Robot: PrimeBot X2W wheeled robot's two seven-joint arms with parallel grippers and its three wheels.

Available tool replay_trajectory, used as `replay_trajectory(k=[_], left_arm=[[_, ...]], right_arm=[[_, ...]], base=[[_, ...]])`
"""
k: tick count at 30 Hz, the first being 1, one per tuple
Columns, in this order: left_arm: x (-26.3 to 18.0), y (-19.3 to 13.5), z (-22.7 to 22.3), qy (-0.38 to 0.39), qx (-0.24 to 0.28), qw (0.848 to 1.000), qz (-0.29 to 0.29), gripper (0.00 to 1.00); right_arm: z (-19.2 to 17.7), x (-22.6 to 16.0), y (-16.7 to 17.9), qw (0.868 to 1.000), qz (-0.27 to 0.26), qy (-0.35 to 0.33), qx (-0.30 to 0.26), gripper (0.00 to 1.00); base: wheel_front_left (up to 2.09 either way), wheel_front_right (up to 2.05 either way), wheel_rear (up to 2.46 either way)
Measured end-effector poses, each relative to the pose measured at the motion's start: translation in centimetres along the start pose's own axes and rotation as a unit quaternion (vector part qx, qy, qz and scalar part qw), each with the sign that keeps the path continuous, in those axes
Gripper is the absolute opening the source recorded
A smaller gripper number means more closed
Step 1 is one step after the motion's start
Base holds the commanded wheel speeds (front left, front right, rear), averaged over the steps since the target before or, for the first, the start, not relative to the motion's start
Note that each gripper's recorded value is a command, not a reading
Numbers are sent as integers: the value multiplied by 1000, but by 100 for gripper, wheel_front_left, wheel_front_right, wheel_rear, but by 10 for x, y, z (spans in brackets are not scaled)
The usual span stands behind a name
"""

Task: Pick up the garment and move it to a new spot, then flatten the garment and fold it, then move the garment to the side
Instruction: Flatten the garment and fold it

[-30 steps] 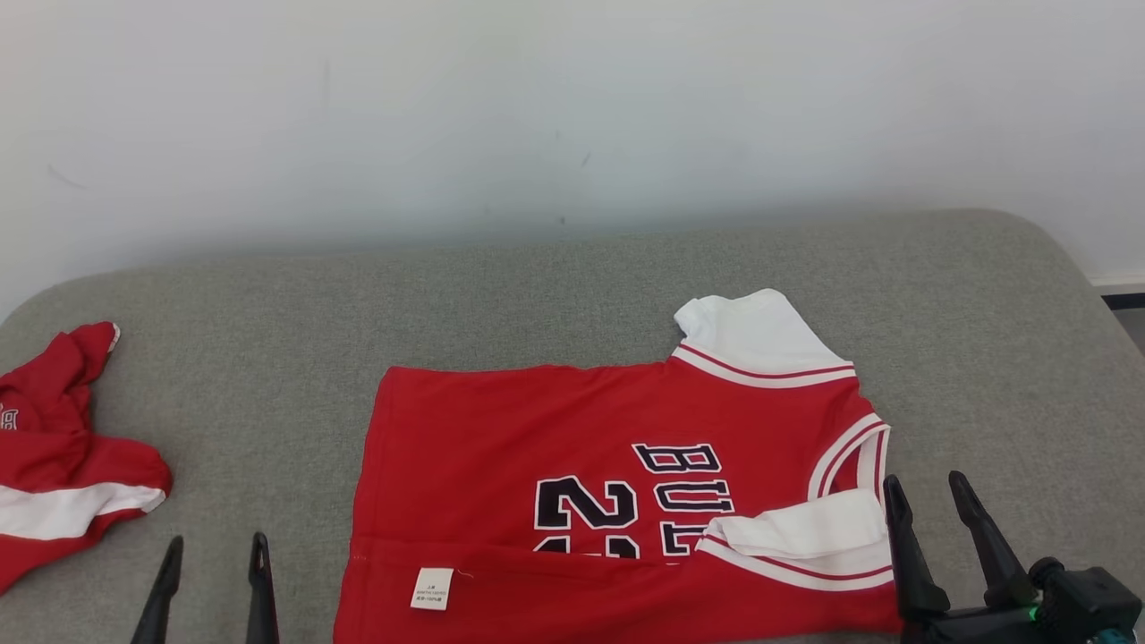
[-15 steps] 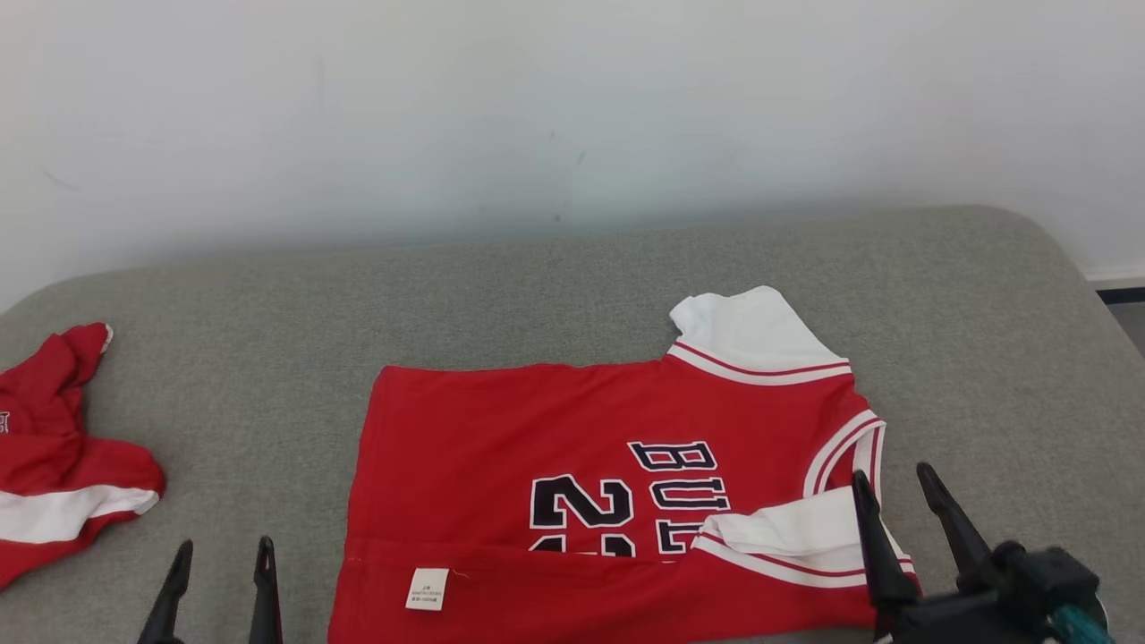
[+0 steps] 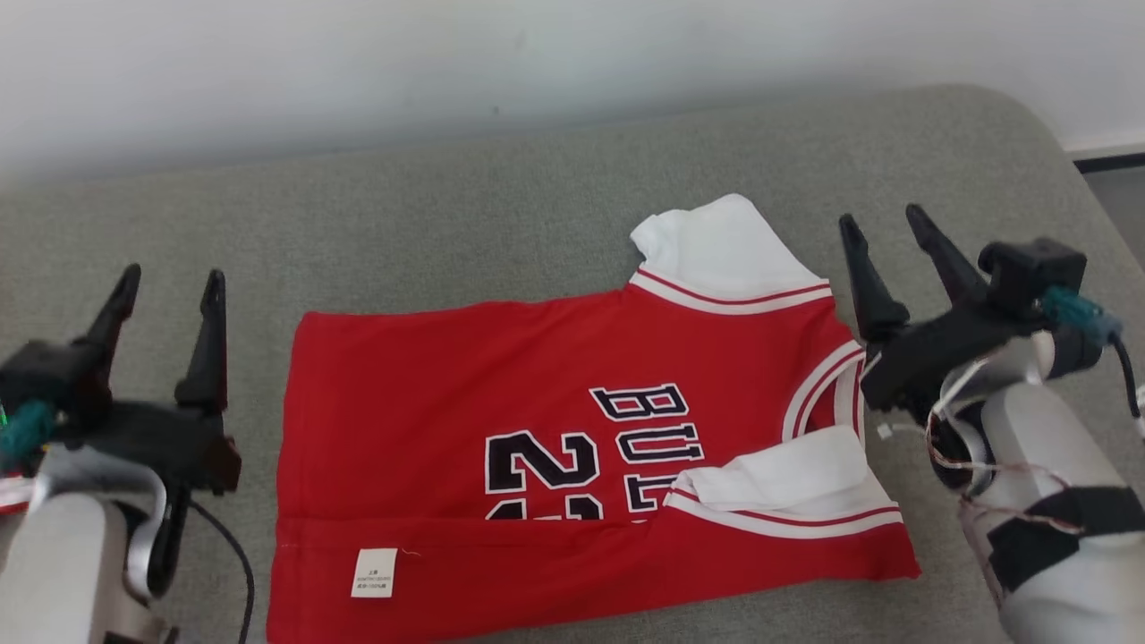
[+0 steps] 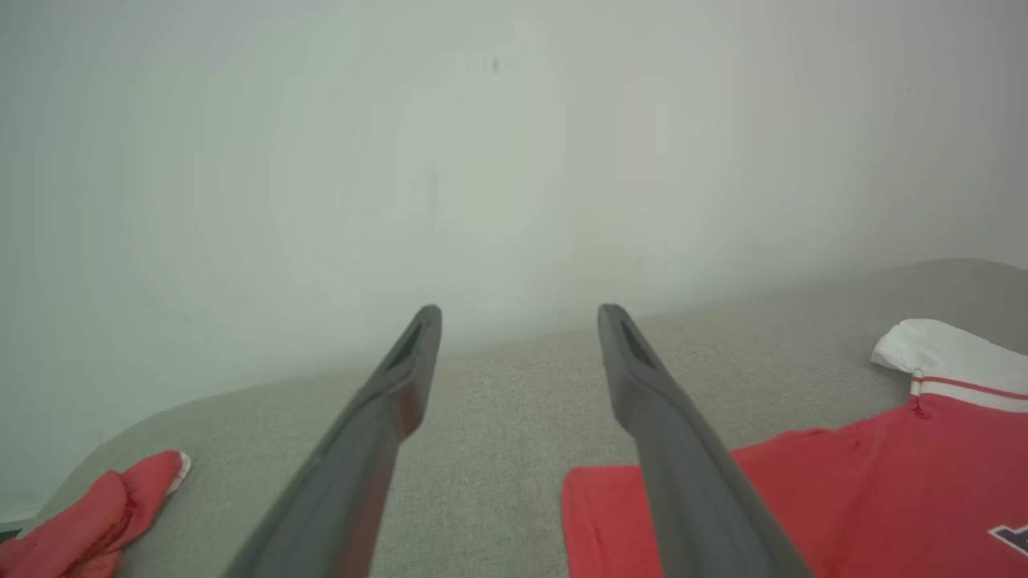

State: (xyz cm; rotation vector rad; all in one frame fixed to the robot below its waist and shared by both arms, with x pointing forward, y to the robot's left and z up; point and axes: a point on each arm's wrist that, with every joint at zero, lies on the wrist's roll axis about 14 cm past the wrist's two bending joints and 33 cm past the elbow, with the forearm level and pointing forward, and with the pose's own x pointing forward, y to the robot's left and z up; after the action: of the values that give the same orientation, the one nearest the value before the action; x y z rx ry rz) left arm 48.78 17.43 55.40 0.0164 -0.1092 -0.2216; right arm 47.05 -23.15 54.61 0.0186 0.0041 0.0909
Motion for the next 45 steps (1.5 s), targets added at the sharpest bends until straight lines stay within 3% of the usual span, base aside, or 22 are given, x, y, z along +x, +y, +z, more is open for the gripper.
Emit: replay_trajectory(k=[5, 11, 18, 27, 29, 32, 45], left_arm=[[45, -15, -28, 72, -25, 996, -43, 100], [67, -21, -84, 174, -49, 981, -69, 100], [60, -27, -147, 270, -79, 957, -69, 100], [58, -27, -168, 303, -100, 945, -64, 98], [61, -29, -168, 302, -112, 944, -62, 0], [61, -36, -168, 301, -117, 944, -68, 0], [71, -32, -128, 174, -126, 976, -48, 0]], right_arm=[[-17, 36, -14, 999, -8, 48, -13, 100], [-49, 62, -21, 994, -10, 105, -26, 100], [-70, 70, -29, 992, -18, 126, -25, 100], [-81, 76, -31, 989, -17, 144, -32, 100], [-83, 78, -30, 988, -15, 149, -36, 100], [-82, 86, -29, 987, -12, 157, -43, 100], [-103, 123, -24, 975, -10, 217, -49, 100]], base=[[0, 0, 0], [0, 0, 0], [0, 0, 0], [0, 0, 0], [0, 0, 0], [0, 0, 0], [0, 0, 0]])
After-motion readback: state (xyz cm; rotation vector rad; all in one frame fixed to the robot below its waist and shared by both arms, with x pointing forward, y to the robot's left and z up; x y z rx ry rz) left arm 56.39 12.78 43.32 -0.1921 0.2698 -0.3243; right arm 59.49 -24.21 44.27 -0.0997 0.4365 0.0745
